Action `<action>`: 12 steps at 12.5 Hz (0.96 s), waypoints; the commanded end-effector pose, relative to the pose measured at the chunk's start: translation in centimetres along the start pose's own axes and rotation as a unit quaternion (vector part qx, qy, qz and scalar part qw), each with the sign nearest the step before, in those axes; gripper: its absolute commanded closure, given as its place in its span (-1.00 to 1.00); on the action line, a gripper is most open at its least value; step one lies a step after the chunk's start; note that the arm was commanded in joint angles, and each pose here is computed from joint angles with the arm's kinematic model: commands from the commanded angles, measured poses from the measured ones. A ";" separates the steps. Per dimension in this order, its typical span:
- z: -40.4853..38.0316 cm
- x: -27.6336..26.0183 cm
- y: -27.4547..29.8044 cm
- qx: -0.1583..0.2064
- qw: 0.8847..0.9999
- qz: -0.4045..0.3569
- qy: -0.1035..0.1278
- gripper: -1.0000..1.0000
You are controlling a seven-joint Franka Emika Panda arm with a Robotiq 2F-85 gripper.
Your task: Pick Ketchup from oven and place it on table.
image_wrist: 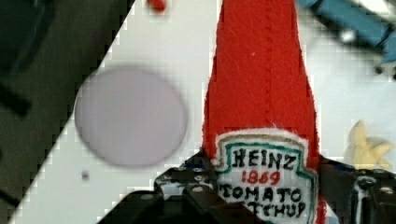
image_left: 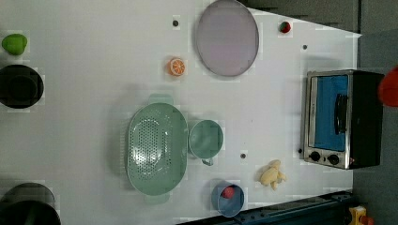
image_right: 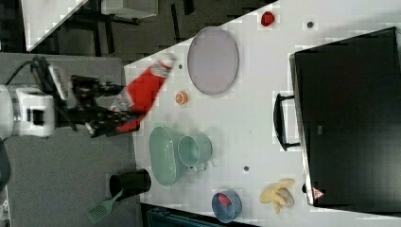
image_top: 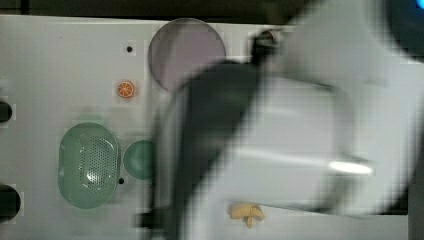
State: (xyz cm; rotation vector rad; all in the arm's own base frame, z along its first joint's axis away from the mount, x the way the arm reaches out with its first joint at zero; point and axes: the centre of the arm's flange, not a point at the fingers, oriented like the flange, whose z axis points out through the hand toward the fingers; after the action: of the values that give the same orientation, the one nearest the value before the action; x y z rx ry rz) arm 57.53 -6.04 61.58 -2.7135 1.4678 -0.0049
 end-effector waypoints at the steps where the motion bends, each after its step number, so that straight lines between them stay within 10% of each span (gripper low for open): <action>1: 5.6 -4.8 -3.5 -0.045 0.997 -0.051 -0.029 -0.27; 12: 29.7 -7.0 1.8 -0.081 0.995 -0.055 -0.029 -0.27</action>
State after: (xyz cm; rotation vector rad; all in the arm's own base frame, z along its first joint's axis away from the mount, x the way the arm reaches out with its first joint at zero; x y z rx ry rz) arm 53.19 0.35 31.80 -2.9110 1.3477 0.2507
